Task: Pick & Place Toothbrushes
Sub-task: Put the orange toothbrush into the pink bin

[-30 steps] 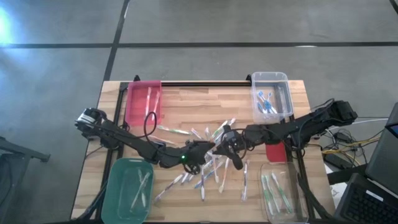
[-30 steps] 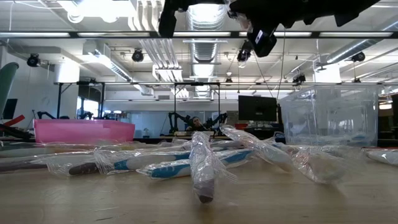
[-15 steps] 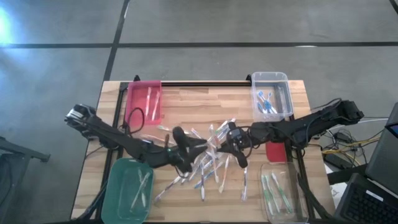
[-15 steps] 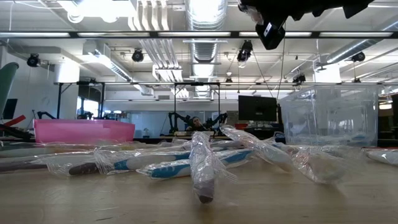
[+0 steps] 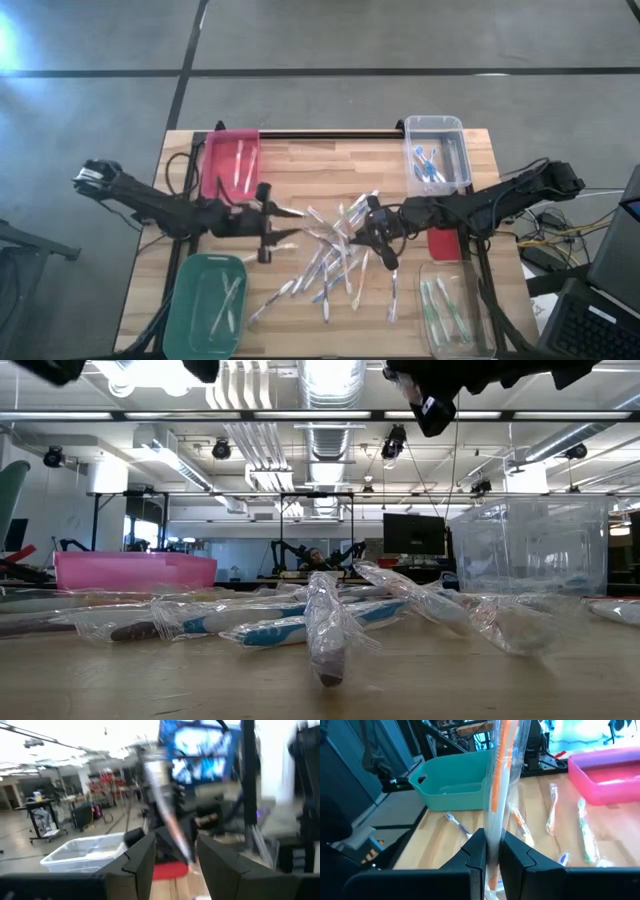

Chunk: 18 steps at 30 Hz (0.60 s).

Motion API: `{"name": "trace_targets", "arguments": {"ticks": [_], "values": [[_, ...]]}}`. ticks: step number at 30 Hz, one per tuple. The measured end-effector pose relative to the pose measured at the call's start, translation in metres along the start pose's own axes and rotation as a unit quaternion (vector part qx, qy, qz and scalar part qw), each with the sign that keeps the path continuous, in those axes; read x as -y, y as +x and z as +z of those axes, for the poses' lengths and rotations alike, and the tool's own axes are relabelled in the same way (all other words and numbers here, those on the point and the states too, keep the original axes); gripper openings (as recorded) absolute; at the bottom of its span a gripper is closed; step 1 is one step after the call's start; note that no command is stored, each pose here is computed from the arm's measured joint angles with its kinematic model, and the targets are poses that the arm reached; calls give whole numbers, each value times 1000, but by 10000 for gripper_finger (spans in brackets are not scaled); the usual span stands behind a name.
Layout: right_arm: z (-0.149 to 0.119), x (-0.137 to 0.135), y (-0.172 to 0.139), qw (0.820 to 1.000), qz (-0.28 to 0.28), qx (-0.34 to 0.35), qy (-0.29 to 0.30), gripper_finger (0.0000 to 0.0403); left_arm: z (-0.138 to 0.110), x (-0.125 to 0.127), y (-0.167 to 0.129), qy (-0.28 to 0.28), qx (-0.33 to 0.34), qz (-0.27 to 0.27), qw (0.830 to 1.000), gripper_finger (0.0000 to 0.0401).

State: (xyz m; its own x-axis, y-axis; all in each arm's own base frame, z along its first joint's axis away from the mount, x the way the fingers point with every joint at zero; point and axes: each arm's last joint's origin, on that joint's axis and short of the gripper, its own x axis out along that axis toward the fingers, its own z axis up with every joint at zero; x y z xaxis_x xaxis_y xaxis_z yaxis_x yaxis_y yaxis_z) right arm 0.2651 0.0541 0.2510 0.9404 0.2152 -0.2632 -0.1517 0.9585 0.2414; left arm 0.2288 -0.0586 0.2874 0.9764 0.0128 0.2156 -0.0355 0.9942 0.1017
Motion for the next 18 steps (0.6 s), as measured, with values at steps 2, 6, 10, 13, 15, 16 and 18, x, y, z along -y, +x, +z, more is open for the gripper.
{"name": "trace_targets", "arguments": {"ticks": [2, 6, 10, 13, 15, 16, 18], "values": [[0, 0, 0, 1000, -1, 0, -18, 28, -8, -6, -11, -21, 28, 13, 999, 151], [3, 2, 0, 998, -39, 21, -47, 28, -17, -13, -26, -47, 75, 29, 996, 151], [8, 4, -1, 992, -88, 52, -74, 28, -17, -14, -28, -44, 85, 24, 995, 151], [13, 3, -1, 989, -94, 79, -87, 28, -17, -13, -26, -38, 75, 8, 996, 151], [16, 2, -2, 987, -93, 94, -93, 28, -17, -12, -25, -30, 70, 4, 997, 151], [17, 2, -1, 986, -92, 101, -94, 28, -17, -12, -25, -28, 69, 2, 997, 151], [18, 2, 0, 985, -90, 111, -93, 28, -17, -12, -24, -25, 68, 0, 997, 151]]}}
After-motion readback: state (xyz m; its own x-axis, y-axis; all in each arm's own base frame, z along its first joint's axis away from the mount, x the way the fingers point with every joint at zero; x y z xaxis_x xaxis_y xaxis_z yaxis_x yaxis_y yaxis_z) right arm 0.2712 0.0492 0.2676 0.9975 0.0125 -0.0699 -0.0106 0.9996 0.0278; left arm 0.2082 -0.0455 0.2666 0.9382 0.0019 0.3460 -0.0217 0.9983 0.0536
